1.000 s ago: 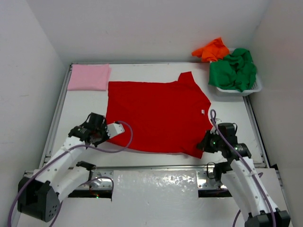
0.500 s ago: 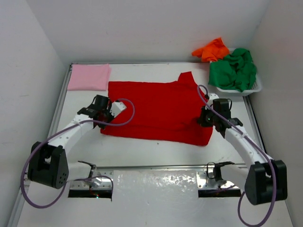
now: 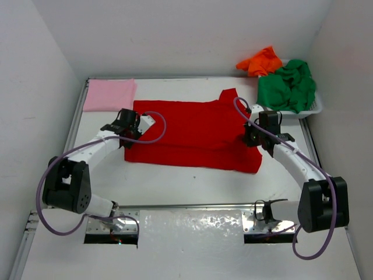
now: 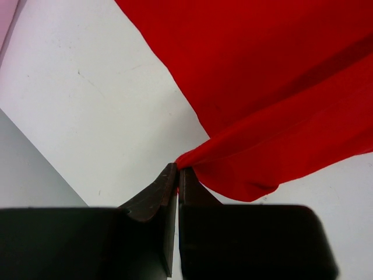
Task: Fold and stack the t-shirts
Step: Flatten out the tshirt
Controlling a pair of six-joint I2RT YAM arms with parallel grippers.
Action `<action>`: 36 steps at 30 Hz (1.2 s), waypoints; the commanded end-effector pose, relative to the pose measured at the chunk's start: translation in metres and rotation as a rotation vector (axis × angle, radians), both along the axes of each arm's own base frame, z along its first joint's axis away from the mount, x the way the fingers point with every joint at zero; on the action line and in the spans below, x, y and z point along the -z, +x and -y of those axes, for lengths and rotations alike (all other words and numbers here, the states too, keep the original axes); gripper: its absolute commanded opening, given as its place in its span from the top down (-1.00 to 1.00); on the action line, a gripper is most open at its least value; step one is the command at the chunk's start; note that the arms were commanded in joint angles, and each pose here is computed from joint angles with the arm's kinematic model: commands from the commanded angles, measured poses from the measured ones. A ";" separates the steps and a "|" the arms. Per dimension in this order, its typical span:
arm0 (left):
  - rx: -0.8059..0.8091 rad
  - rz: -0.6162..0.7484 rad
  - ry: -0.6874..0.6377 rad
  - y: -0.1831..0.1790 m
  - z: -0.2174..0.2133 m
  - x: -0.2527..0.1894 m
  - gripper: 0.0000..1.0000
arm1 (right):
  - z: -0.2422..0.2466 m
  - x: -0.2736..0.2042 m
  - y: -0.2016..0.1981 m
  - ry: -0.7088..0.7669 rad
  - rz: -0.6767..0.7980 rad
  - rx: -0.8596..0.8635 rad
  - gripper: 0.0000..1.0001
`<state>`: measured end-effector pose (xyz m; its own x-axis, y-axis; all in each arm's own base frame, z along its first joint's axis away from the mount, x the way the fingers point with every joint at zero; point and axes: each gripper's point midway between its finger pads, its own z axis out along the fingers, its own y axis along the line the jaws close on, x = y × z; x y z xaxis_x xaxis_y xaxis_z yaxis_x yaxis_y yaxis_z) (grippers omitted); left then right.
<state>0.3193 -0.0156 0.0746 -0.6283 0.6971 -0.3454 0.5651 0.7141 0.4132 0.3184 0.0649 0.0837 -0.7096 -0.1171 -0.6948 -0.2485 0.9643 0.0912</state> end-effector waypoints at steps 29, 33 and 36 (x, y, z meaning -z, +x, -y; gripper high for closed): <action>0.304 0.830 0.223 0.012 -0.013 -0.381 1.00 | 0.025 -0.440 0.004 -0.043 0.853 0.080 1.00; 0.302 0.935 0.214 0.006 -0.011 -0.415 1.00 | 0.030 -0.477 -0.009 -0.032 0.952 0.101 1.00; 0.295 0.919 0.216 0.010 -0.011 -0.408 1.00 | 0.029 -0.472 -0.006 -0.035 0.940 0.102 1.00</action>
